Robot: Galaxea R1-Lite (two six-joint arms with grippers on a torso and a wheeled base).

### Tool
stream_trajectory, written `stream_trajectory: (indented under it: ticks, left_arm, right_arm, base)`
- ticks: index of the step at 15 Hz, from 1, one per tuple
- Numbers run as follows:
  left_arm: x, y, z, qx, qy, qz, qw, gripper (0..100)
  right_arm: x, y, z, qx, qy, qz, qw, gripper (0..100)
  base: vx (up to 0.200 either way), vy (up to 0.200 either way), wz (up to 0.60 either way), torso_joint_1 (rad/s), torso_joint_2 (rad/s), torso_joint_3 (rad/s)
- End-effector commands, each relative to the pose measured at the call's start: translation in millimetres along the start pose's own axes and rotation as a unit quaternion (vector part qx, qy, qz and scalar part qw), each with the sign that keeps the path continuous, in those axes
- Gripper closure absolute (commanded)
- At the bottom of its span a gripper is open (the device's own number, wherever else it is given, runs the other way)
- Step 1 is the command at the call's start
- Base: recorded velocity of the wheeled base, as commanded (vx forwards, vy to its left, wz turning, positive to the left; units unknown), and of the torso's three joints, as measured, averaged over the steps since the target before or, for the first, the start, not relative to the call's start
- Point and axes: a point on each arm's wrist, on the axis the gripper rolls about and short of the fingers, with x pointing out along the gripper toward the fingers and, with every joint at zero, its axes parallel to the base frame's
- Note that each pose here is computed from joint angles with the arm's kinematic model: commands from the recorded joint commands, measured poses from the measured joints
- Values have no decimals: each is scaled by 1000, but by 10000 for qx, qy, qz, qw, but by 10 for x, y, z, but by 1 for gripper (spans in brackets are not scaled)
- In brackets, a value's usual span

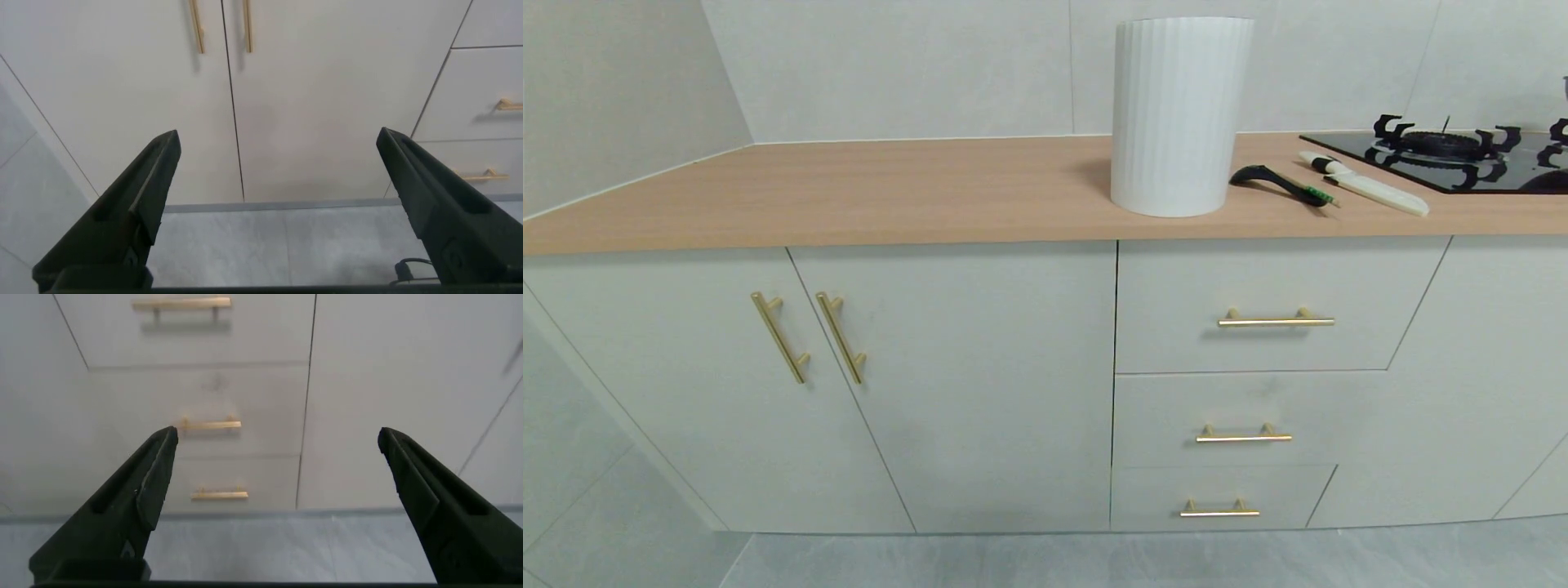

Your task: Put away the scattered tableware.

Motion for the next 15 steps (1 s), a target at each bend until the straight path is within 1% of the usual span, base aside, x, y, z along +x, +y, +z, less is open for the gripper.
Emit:
stream_trajectory:
  ticks: [1, 2, 4, 6, 8, 9, 11, 13, 15]
  left_arm:
    - [1, 0, -2, -2, 6, -1, 10000, 0]
    - [1, 0, -2, -2, 6, -1, 10000, 0]
    - [0, 0, 2, -2, -2, -1, 10000, 0]
    - [1, 0, -2, -2, 6, -1, 10000, 0]
    - [1, 0, -2, -2, 6, -1, 10000, 0]
    - [1, 0, -2, -2, 6, -1, 10000, 0]
    - [1, 0, -2, -2, 6, -1, 10000, 0]
    - [1, 0, -2, -2, 6, -1, 10000, 0]
    - [1, 0, -2, -2, 6, -1, 10000, 0]
  right_arm:
    - [-1, 7, 6, 21, 112, 153, 9998, 0]
    - [16, 17, 56, 32, 362, 361, 9987, 0]
    - [139, 30, 244, 56, 810, 563, 9951, 0]
    - [362, 47, 436, 133, 1364, 809, 9873, 0]
    - [662, 55, 567, 176, 1990, 823, 9764, 0]
    - [786, 63, 562, 184, 2305, 879, 9689, 0]
    - [1025, 132, 533, 124, 2872, 1265, 9494, 0]
    - [1217, 214, 559, 45, 3147, 1524, 9369, 0]
    - [1546, 356, 624, -56, 3429, 1785, 9222, 0]
  base:
    - [0, 0, 0, 0, 0, 0]
    - [0, 0, 0, 0, 0, 0]
    - [0, 0, 0, 0, 0, 0]
    - [0, 0, 0, 0, 0, 0]
    - [0, 0, 0, 0, 0, 0]
    - [0, 0, 0, 0, 0, 0]
    - [0, 0, 0, 0, 0, 0]
    - [0, 0, 0, 0, 0, 0]
    - [0, 0, 0, 0, 0, 0]
